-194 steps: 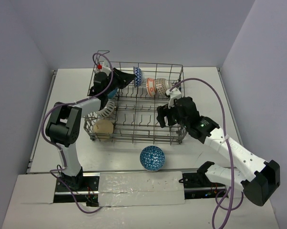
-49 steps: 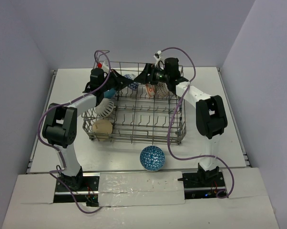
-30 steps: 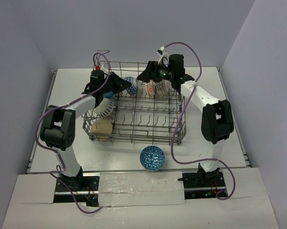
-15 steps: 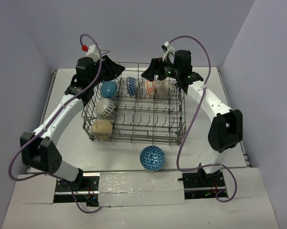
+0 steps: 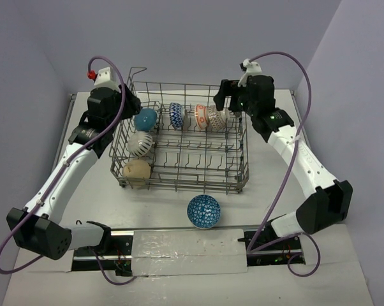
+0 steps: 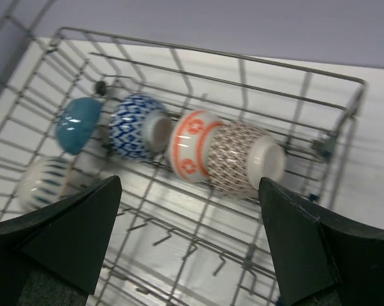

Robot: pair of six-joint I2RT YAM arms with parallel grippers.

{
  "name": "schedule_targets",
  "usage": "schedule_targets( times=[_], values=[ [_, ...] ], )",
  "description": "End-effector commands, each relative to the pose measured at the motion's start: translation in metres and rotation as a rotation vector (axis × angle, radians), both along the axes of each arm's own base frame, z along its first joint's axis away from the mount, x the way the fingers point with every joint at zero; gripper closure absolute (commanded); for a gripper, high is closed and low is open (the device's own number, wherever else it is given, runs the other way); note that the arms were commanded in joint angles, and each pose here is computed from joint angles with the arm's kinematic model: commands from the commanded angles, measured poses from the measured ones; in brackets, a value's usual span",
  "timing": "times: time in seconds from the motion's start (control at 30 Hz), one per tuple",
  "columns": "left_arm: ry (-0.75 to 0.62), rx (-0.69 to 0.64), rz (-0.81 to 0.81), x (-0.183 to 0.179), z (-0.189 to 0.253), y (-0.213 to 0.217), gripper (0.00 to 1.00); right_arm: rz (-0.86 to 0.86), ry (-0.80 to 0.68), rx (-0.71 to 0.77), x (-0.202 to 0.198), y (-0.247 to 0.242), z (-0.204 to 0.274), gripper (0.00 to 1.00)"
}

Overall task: Load the bowls into the dish rack
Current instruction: Move the dish rack to the center of the board.

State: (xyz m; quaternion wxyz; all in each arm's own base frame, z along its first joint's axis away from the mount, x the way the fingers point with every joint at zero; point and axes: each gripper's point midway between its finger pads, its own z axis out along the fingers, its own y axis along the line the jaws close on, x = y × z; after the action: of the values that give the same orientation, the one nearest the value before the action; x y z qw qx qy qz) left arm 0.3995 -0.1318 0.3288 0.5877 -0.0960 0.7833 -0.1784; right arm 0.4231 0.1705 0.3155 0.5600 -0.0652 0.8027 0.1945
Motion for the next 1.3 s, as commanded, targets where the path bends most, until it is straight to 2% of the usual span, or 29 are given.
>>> schedule_targets(
  times=[0.0,0.2,0.5,0.63,0.77,1.03,1.07,1.2,1.27],
  values=[
    [0.045,0.116,0.111,-0.008,-0.010,0.032,0.48,-0.217,0.067,-0.129,-0.010,-0.047,-0.033,0.05],
    [0.103,0.180,0.160,-0.014,-0.041,0.047,0.45,-0.320,0.152,-0.194,-0.026,-0.072,-0.077,0.05],
    [0.209,0.260,0.194,-0.020,-0.084,0.058,0.42,-0.331,0.234,-0.224,-0.037,-0.076,-0.117,0.06],
    [0.225,0.294,0.227,-0.020,-0.090,0.066,0.42,-0.318,0.262,-0.229,-0.036,-0.073,-0.131,0.06],
    [0.200,0.307,0.271,-0.022,-0.081,0.075,0.43,-0.318,0.283,-0.238,-0.036,-0.074,-0.142,0.06],
    [0.065,0.272,0.214,-0.027,-0.040,0.066,0.46,-0.317,0.322,-0.253,-0.037,-0.077,-0.163,0.09],
    [0.058,0.280,0.212,-0.027,-0.037,0.066,0.46,-0.312,0.333,-0.254,-0.037,-0.076,-0.168,0.11],
    [0.005,0.273,0.193,-0.031,-0.020,0.062,0.46,-0.300,0.354,-0.252,-0.037,-0.073,-0.177,0.27],
    [-0.010,0.277,0.202,-0.033,-0.014,0.064,0.44,-0.304,0.356,-0.254,-0.037,-0.074,-0.179,0.30]
  ],
)
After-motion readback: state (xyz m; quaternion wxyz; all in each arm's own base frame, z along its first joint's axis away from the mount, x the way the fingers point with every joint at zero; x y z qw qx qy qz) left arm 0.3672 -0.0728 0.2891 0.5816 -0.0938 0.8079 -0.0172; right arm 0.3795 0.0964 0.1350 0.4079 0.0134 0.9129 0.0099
